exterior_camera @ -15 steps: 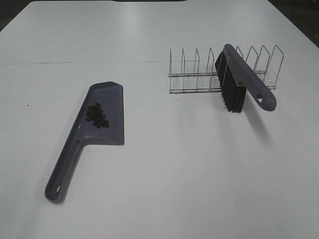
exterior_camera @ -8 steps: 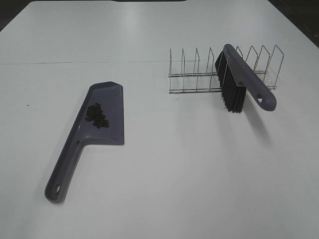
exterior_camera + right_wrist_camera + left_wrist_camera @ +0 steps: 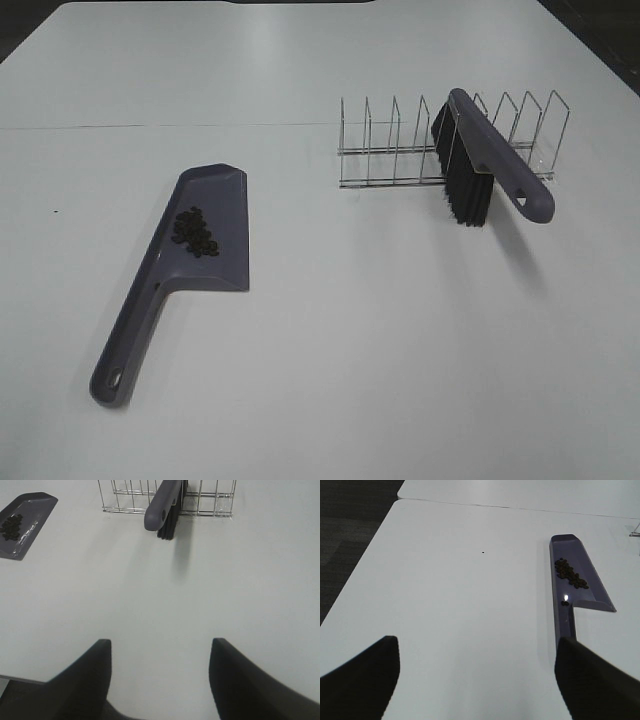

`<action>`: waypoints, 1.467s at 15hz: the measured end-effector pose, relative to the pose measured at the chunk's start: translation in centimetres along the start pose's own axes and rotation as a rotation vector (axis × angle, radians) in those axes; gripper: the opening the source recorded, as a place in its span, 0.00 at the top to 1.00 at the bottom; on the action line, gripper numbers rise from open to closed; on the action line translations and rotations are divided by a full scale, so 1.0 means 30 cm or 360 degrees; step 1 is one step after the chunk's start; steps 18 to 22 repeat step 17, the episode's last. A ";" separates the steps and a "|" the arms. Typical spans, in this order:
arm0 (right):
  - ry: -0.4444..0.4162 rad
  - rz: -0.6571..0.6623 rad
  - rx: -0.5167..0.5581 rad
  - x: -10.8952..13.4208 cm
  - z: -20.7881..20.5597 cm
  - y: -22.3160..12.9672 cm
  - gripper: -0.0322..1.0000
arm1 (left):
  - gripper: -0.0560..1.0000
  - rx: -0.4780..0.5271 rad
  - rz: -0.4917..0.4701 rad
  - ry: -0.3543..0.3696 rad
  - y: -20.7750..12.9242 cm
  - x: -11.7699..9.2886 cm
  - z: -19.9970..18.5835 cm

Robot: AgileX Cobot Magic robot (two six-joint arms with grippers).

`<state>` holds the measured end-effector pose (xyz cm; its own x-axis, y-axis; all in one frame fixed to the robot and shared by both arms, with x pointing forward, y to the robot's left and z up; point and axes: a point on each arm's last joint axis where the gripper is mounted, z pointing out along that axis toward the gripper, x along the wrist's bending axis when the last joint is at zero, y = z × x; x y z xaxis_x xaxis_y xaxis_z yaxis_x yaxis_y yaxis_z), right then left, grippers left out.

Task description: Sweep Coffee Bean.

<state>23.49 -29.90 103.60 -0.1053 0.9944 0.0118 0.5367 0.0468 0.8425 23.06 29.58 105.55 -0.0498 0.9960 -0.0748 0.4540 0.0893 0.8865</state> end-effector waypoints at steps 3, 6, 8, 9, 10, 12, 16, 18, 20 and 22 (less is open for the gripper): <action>0.0000 0.0000 0.0000 0.000 0.000 0.000 0.45 | 0.23 0.0000 0.0000 0.0000 0.000 0.000 0.000; 0.0000 0.0000 0.0000 0.000 0.000 0.000 0.45 | 0.23 0.0000 0.0000 0.0000 0.000 0.000 0.000; 0.0000 0.0000 0.0000 0.000 0.000 0.000 0.45 | 0.23 0.0000 0.0005 0.0000 0.000 0.000 0.000; 0.0000 0.0000 0.0000 0.000 0.000 0.000 0.45 | 0.23 0.0000 0.0005 0.0000 0.000 0.000 0.000; 0.0000 0.0000 0.0000 0.000 0.000 0.000 0.45 | 0.23 0.0000 0.0005 0.0000 0.000 0.000 0.000; 0.0000 0.0000 0.0000 0.000 0.000 0.000 0.45 | 0.23 0.0000 0.0005 0.0000 0.000 0.000 0.000; 0.0000 0.0000 0.0000 0.000 0.000 0.000 0.45 | 0.23 0.0000 0.0005 0.0000 0.000 0.000 0.000; 0.0000 0.0000 0.0000 0.000 0.000 0.000 0.45 | 0.23 0.0000 0.0005 0.0000 0.000 0.000 0.000; 0.0000 0.0000 0.0000 0.000 0.000 0.000 0.45 | 0.23 0.0000 0.0005 0.0000 0.000 0.000 0.000; 0.0000 0.0000 0.0000 0.000 0.000 0.000 0.45 | 0.23 0.0000 0.0005 0.0000 0.000 0.000 0.000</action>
